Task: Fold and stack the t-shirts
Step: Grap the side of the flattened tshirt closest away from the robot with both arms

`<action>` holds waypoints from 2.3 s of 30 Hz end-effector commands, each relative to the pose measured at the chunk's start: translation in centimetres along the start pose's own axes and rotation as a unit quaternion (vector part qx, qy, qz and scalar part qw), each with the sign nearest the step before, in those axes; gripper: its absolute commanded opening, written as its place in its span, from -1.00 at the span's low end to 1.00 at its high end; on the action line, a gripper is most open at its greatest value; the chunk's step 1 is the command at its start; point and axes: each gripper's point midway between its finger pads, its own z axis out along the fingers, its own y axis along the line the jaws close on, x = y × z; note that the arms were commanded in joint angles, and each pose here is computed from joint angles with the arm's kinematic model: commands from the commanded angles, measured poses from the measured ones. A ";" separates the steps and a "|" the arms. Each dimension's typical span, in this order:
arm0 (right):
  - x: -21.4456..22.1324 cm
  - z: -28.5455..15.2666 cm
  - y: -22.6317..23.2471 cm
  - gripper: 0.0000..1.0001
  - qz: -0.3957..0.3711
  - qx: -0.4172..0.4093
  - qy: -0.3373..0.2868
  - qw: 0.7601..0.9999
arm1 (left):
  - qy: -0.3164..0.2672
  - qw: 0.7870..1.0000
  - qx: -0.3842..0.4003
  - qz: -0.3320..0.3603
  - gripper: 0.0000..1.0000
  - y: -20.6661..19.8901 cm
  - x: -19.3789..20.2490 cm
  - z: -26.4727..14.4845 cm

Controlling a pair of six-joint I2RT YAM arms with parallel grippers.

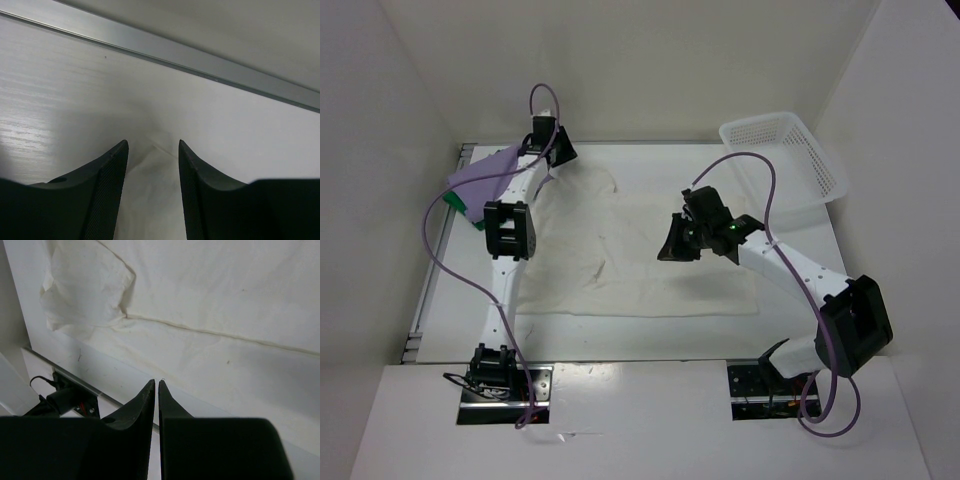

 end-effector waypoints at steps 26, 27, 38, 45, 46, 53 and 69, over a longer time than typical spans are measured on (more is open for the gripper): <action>-5.8 -2.6 -1.5 -0.47 0.033 -0.019 -0.063 0.997 | -0.025 0.999 -0.019 0.014 -1.00 -0.4 -0.6 0.6; -7.2 -3.0 -2.1 -0.38 0.043 -0.011 -0.086 0.995 | -0.038 0.999 -0.013 0.014 -1.00 -1.2 -2.1 -0.4; -19.8 -1.7 -16.8 -0.53 0.177 0.175 -0.242 0.938 | -0.041 0.998 0.052 -0.001 -1.00 -6.0 -4.2 -6.2; -23.0 -0.2 -23.8 -0.47 0.180 0.288 -0.270 0.901 | -0.031 0.996 0.085 -0.006 -1.00 -7.7 -3.5 -8.0; -24.2 -0.3 -24.4 -0.47 0.180 0.305 -0.280 0.892 | -0.031 0.996 0.085 -0.006 -1.00 -7.7 -3.5 -8.0; -26.9 0.5 -25.6 -0.31 0.137 0.385 -0.292 0.865 | -0.017 0.994 0.105 0.003 -1.00 -9.8 -2.1 -8.2; -26.9 2.2 -28.2 -0.19 0.072 0.522 -0.236 0.817 | -0.020 0.991 0.132 0.001 -1.00 -11.0 -2.8 -10.1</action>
